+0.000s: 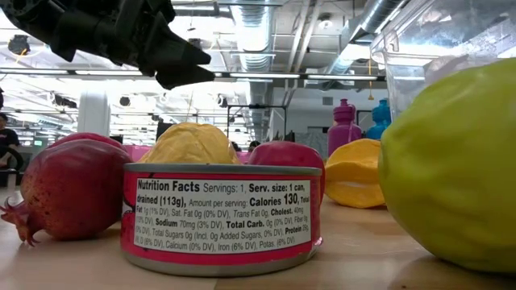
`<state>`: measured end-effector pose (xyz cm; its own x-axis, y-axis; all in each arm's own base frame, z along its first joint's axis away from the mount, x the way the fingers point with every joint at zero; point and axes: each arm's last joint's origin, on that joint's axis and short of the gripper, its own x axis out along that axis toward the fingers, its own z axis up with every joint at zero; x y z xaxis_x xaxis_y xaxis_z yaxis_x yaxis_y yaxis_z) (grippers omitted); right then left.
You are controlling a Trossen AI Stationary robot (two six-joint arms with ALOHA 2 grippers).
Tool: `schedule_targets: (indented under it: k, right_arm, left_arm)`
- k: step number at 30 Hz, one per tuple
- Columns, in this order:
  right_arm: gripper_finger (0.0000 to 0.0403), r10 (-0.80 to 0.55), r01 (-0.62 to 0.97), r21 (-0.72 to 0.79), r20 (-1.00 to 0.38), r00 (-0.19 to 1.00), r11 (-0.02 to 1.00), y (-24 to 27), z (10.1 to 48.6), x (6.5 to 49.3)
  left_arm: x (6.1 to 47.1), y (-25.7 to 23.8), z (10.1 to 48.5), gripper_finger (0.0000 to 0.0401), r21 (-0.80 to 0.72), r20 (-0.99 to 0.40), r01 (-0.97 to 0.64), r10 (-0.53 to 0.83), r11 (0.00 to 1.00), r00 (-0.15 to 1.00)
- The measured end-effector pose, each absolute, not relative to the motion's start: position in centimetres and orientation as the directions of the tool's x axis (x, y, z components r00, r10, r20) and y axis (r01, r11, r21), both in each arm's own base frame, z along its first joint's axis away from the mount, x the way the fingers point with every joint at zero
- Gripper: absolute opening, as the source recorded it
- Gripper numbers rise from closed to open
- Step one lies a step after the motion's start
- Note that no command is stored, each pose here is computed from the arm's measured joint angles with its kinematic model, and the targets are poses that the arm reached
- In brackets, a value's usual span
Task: Pick & Place Food Item
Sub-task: Put the red mango into the transparent bin
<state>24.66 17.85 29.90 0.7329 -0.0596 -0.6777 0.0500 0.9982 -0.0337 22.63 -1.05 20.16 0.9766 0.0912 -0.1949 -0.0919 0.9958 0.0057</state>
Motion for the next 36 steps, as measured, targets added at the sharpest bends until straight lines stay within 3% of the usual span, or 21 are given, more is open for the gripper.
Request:
schedule_targets:
  k: [6,13,19,28,36]
  right_arm:
    - [0.0254,-0.192,0.108,-0.222,-0.406,0.894,0.969,19.4,31.1,25.9]
    - [0.0254,-0.151,0.123,-0.226,-0.114,0.982,0.966,18.9,27.4,29.2]
    - [0.0254,-0.175,0.189,-0.183,0.089,0.981,0.965,15.8,24.9,29.0]
    - [0.0254,-0.246,0.26,-0.189,0.094,0.965,0.947,12.4,25.7,27.2]
    - [0.0254,-0.274,0.27,-0.239,0.015,0.961,0.933,11.5,26.7,25.9]
  left_arm:
    - [22.7,-1.1,20.5,0.0294,-0.006,-0.159,-0.093,0.09,0.996,0.983]
    - [23.0,-1.1,20.8,0.0294,-0.024,-0.102,-0.09,0.087,0.996,0.991]
    - [24.2,-1.1,19.5,0.0294,-0.038,-0.105,-0.096,0.091,0.995,0.99]
    - [28.4,0.2,17.4,0.0294,-0.008,-0.262,-0.112,0.106,0.994,0.959]
    - [32.1,3.1,18.4,0.0294,0.098,-0.401,-0.15,0.177,0.984,0.899]
